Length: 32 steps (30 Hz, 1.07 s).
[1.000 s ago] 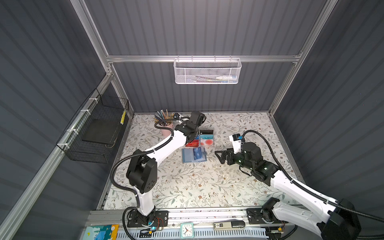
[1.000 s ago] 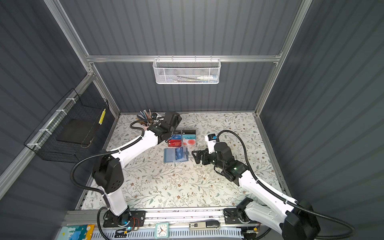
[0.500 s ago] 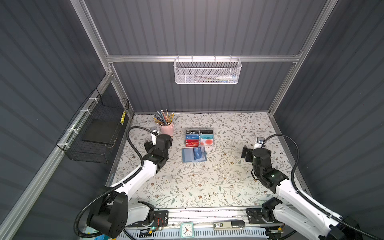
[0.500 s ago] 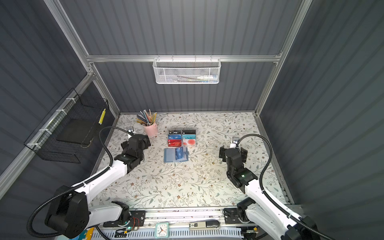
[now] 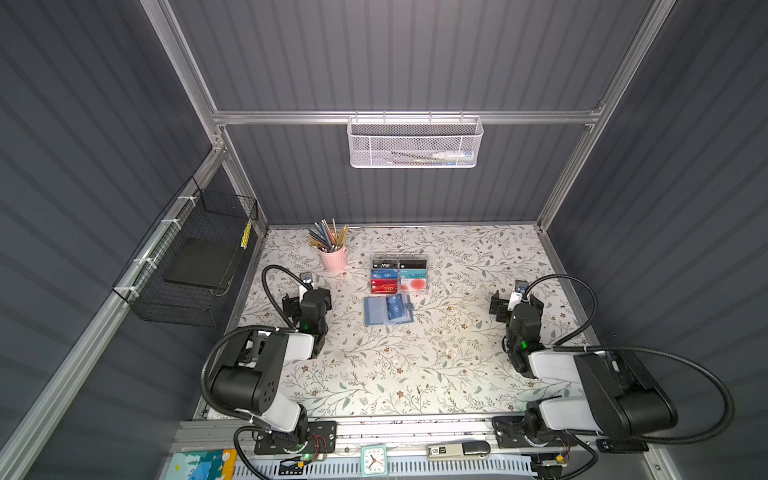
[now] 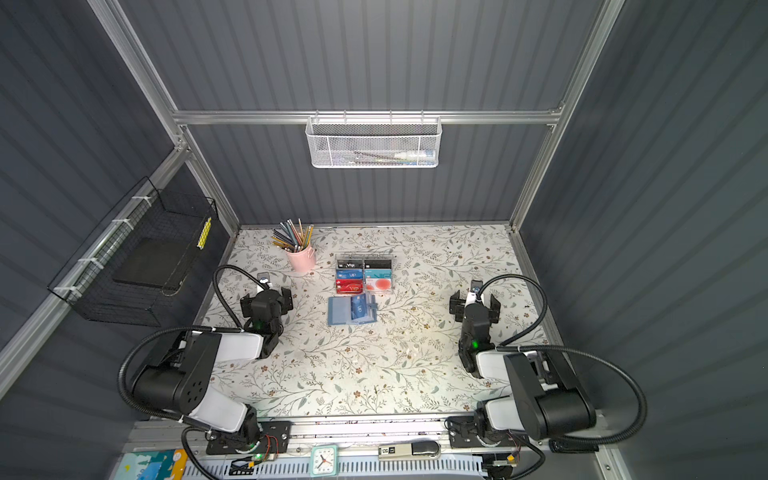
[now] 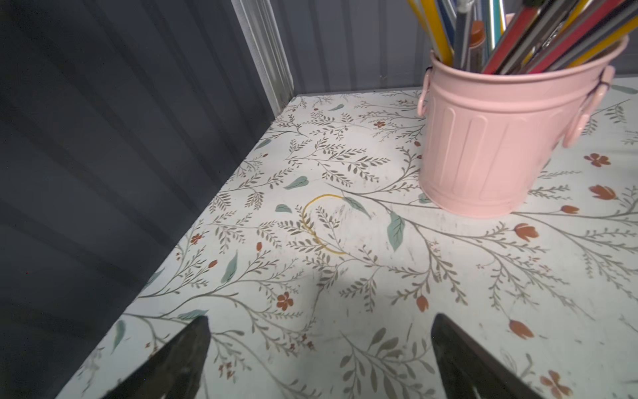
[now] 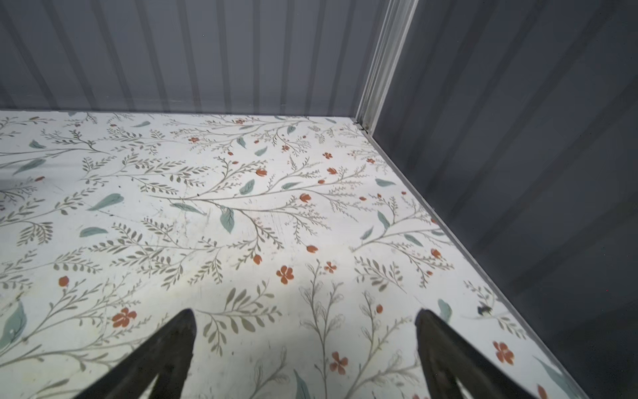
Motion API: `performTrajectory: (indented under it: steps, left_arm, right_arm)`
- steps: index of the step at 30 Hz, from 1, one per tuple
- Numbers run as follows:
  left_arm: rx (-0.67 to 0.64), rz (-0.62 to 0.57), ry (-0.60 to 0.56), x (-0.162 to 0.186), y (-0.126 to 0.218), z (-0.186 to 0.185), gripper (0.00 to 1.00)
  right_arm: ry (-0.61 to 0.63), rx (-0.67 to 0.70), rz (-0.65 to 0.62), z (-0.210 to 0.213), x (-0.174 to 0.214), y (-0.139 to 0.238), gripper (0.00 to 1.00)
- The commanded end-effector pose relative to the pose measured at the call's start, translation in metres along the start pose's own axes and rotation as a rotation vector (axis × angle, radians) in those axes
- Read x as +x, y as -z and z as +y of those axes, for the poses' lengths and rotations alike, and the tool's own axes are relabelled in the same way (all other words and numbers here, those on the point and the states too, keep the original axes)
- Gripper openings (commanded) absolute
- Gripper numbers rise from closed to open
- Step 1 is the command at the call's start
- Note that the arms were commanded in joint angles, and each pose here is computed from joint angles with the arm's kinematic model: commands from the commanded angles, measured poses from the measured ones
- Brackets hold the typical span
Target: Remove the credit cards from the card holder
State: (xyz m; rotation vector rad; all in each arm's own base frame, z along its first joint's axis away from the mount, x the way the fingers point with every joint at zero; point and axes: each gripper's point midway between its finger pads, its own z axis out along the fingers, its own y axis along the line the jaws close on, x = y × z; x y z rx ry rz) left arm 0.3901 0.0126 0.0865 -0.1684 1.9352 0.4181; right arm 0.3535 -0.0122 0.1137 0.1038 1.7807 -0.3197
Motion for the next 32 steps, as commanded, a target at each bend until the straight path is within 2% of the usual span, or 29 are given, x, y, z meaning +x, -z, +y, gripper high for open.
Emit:
performTrajectory:
  steps: [1, 3, 4, 5, 6, 7, 8, 10, 14, 18, 29, 32]
  left_arm:
    - [0.109, -0.061, -0.015, -0.007, -0.013, -0.021, 1.00]
    - [0.118, -0.015, 0.029, 0.005, -0.015, -0.015, 1.00]
    - [0.106, -0.085, 0.039, -0.001, -0.016, -0.011, 1.00]
    - [0.118, -0.045, 0.025, 0.008, -0.016, -0.013, 1.00]
    - [0.123, -0.007, 0.035, 0.008, -0.017, -0.014, 1.00]
    - [0.107, -0.029, 0.034, 0.003, -0.022, -0.013, 1.00]
    - [0.102, -0.043, 0.035, 0.003, -0.021, -0.011, 1.00]
    - [0.104, -0.005, 0.034, 0.008, -0.021, -0.012, 1.00]
    - [0.102, -0.022, 0.038, 0.006, -0.021, -0.011, 1.00]
    - [0.103, -0.031, 0.039, 0.005, -0.021, -0.011, 1.00]
    - [0.102, -0.029, 0.038, 0.005, -0.021, -0.011, 1.00]
    - [0.103, -0.030, 0.039, 0.005, -0.021, -0.011, 1.00]
  right_arm:
    - [-0.037, -0.022, -0.157, -0.004, -0.034, 0.006, 0.99]
    - [-0.091, -0.088, -0.101, -0.007, -0.022, 0.000, 0.99]
    - [-0.144, -0.081, -0.082, -0.016, -0.014, -0.009, 0.99]
    - [-0.173, -0.048, -0.117, -0.025, -0.019, -0.015, 0.99]
    - [-0.184, -0.063, -0.077, -0.025, -0.017, -0.017, 0.99]
    - [-0.201, -0.073, 0.008, -0.026, -0.009, -0.022, 0.99]
    - [-0.224, -0.041, 0.016, -0.033, -0.007, -0.027, 0.99]
    - [-0.217, -0.046, -0.031, -0.032, -0.012, -0.024, 0.99]
    - [-0.222, -0.035, -0.043, -0.034, -0.012, -0.023, 0.99]
    - [-0.210, -0.045, 0.011, -0.030, -0.010, -0.031, 0.99]
    - [-0.195, -0.058, 0.022, -0.026, -0.010, -0.033, 0.99]
    - [-0.182, -0.103, 0.002, -0.019, -0.012, -0.029, 0.99]
